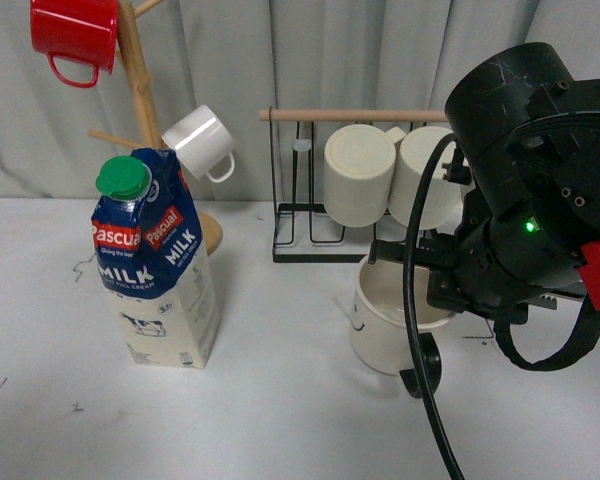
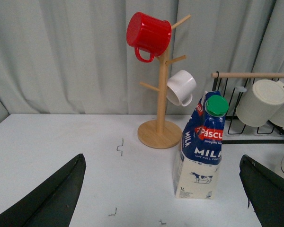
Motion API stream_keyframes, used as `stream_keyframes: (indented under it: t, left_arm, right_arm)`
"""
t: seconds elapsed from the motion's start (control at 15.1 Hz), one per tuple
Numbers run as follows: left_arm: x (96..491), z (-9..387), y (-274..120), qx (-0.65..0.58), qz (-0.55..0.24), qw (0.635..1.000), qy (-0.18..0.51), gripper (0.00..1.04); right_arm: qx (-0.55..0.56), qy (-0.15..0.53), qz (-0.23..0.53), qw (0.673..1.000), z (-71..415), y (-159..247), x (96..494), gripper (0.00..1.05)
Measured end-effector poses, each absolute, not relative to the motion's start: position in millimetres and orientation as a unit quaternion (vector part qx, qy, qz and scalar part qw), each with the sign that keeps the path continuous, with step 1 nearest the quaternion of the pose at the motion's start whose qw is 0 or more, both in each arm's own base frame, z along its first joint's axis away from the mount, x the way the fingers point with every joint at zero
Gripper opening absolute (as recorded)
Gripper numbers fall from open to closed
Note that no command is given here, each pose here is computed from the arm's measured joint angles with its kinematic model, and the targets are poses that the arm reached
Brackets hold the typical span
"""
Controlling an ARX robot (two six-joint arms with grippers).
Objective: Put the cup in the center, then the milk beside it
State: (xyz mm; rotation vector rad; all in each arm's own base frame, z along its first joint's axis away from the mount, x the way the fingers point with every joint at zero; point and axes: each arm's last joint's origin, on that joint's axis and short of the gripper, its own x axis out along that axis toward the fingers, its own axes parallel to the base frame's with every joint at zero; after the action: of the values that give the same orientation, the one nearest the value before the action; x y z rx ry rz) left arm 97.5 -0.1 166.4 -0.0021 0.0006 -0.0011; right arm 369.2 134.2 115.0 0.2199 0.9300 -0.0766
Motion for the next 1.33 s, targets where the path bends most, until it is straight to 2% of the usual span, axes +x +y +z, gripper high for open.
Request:
stream_keyframes:
  t: [0.73, 0.8, 1.13, 1.26, 1.33]
  left_arm:
    - [98, 166, 0, -0.001, -0.001, 1.0, 0.0, 0.98]
    - [98, 166, 0, -0.001, -0.001, 1.0, 0.0, 0.98]
    - [98, 166, 0, -0.001, -0.001, 1.0, 0.0, 0.98]
    - [98, 166, 0, -0.001, -0.001, 1.0, 0.0, 0.98]
    - [98, 166, 0, -0.001, -0.001, 1.0, 0.0, 0.98]
  right_arm:
    - [0.136, 0.453, -0.035, 0.881, 111, 132, 372, 0.03]
    - [0.139, 0.449, -0.029, 0.882, 111, 133, 374, 0.19]
    - [0.154, 0.433, -0.012, 0.888, 116, 128, 380, 0.74]
    - [0.164, 0.394, 0.017, 0.904, 135, 126, 371, 0.96]
    - [0.17, 0.358, 0.043, 0.917, 154, 125, 365, 1.0]
